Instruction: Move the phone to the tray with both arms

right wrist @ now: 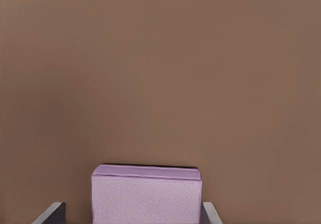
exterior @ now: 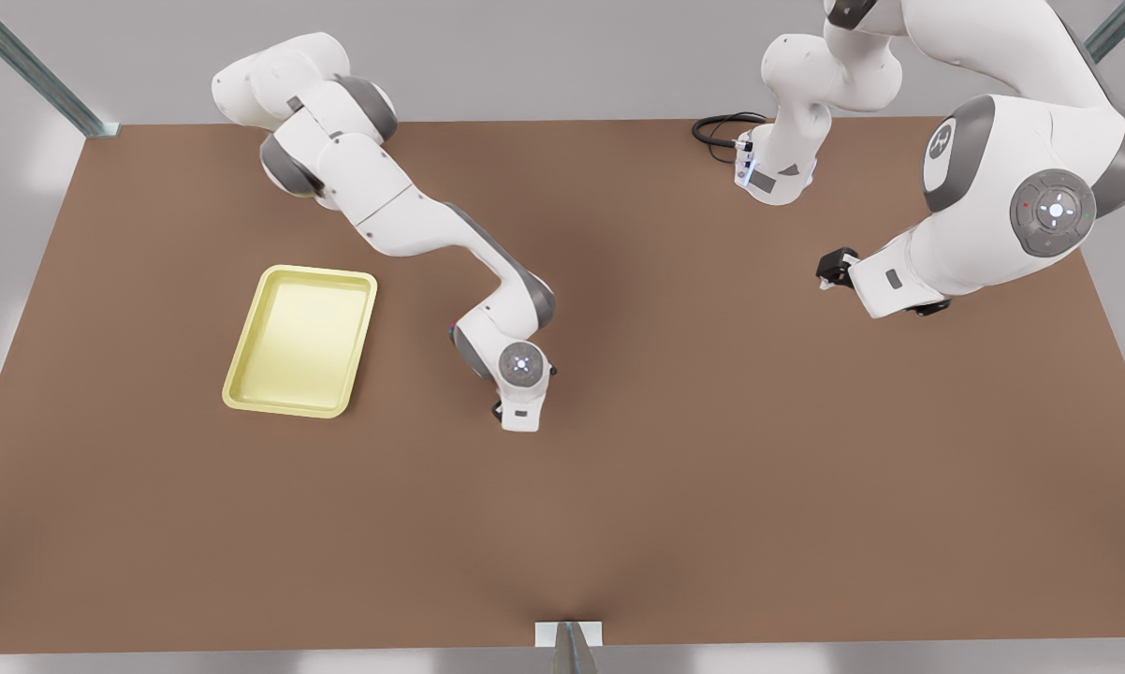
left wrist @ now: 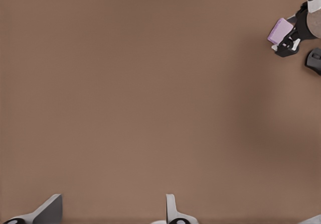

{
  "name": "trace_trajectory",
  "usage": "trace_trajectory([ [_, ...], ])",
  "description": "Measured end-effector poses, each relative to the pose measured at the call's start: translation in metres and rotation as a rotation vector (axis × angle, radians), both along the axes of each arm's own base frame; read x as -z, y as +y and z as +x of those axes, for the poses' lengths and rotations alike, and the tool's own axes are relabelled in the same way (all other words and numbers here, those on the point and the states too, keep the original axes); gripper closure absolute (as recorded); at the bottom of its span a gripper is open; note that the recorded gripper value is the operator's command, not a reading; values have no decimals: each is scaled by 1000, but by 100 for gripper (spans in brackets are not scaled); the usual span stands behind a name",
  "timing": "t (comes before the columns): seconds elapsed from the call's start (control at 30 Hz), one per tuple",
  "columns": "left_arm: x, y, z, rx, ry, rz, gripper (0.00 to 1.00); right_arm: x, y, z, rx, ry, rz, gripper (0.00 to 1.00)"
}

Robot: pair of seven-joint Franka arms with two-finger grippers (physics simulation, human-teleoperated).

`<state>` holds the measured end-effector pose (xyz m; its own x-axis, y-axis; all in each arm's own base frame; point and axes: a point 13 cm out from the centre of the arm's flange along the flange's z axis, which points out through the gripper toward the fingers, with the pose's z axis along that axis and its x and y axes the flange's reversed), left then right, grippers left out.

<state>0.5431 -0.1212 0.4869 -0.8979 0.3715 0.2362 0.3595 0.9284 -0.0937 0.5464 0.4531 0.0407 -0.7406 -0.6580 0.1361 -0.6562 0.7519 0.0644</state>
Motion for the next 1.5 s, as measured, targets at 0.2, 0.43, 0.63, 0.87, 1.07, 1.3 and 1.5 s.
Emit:
trace_trajectory([
  [0.2,0,0,-1,0,3,1,0,2,-3,-1,13,3,-14,0],
  [0.43,2,0,-1,0,6,1,0,5,-6,1,37,6,-16,0],
  [0.63,1,0,-2,0,10,2,0,13,-8,0,49,9,-21,0],
  [0.87,3,0,-3,1,16,3,0,12,-7,1,59,6,-19,19],
  [1.07,3,0,-3,1,16,3,0,6,-5,5,67,-1,-9,25],
  [1.3,2,1,-3,1,16,4,0,-88,-81,69,179,-81,27,28],
  [1.5,5,8,-2,-36,19,47,0,-149,-245,41,300,-67,-44,28],
])
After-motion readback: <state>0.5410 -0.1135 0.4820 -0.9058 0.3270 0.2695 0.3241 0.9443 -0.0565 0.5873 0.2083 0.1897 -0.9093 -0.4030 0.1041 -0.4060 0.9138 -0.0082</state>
